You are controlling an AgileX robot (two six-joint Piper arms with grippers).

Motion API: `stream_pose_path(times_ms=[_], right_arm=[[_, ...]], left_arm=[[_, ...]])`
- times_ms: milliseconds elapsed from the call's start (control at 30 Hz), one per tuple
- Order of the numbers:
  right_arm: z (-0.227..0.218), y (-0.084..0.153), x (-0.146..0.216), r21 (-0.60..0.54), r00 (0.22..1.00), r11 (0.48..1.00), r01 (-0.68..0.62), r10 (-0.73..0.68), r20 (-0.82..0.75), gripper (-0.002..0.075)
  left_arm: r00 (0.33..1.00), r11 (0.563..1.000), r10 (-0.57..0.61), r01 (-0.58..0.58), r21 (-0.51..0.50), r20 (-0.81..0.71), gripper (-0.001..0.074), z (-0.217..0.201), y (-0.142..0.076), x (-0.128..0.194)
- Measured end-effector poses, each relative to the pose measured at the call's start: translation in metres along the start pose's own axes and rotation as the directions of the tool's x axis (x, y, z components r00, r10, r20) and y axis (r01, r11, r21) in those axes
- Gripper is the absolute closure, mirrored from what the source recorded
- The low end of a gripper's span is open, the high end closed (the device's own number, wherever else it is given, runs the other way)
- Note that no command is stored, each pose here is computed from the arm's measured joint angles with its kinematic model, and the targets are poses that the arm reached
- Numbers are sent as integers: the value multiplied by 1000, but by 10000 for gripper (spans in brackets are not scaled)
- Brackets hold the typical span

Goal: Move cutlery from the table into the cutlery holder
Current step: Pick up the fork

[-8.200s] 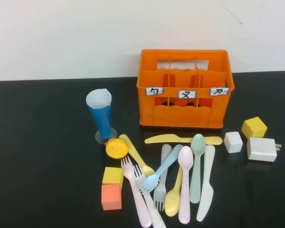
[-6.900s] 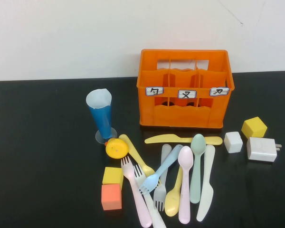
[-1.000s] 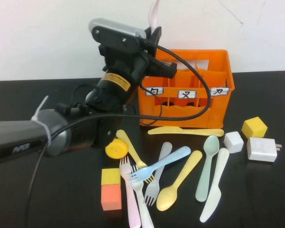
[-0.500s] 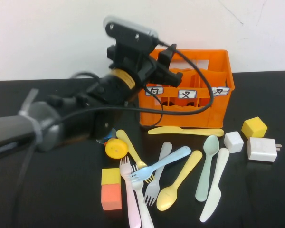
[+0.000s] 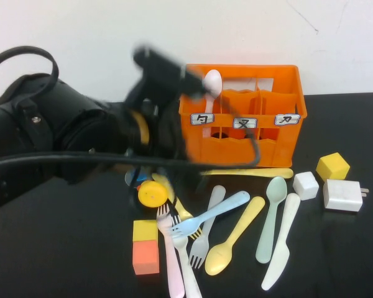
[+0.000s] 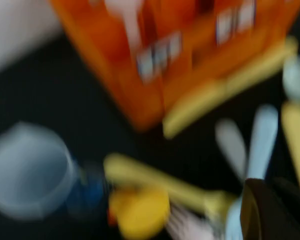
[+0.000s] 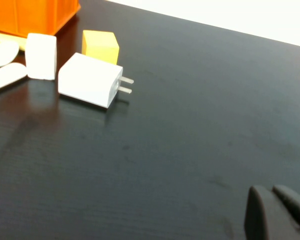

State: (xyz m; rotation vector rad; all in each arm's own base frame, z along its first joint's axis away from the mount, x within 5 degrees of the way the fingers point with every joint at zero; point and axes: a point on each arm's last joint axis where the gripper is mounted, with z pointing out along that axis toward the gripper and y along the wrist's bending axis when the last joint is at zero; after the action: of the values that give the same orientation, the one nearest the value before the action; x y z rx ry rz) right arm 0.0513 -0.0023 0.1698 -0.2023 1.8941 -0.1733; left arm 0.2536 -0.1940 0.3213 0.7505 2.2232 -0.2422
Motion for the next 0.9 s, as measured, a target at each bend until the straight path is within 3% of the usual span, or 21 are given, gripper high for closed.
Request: stream_pose_path(times_ms=[67, 167, 467, 900], right_arm=[[0, 0, 0, 0, 1000, 1000, 0, 0, 0, 729], [0, 0, 0, 0, 1000, 1000, 0, 0, 0, 729], [0, 0, 0, 0, 1000, 1000, 0, 0, 0, 729], [0, 0, 0, 0, 1000, 1000, 0, 0, 0, 729]], left_arm=[[989, 1000, 22, -20, 11, -148, 733, 1, -3, 13], [969, 998, 55, -44, 50, -241, 734, 6, -13, 28], [936, 980, -76, 134, 149, -343, 735, 25, -32, 75], [912, 977, -72, 145, 154, -404, 735, 26, -33, 88]])
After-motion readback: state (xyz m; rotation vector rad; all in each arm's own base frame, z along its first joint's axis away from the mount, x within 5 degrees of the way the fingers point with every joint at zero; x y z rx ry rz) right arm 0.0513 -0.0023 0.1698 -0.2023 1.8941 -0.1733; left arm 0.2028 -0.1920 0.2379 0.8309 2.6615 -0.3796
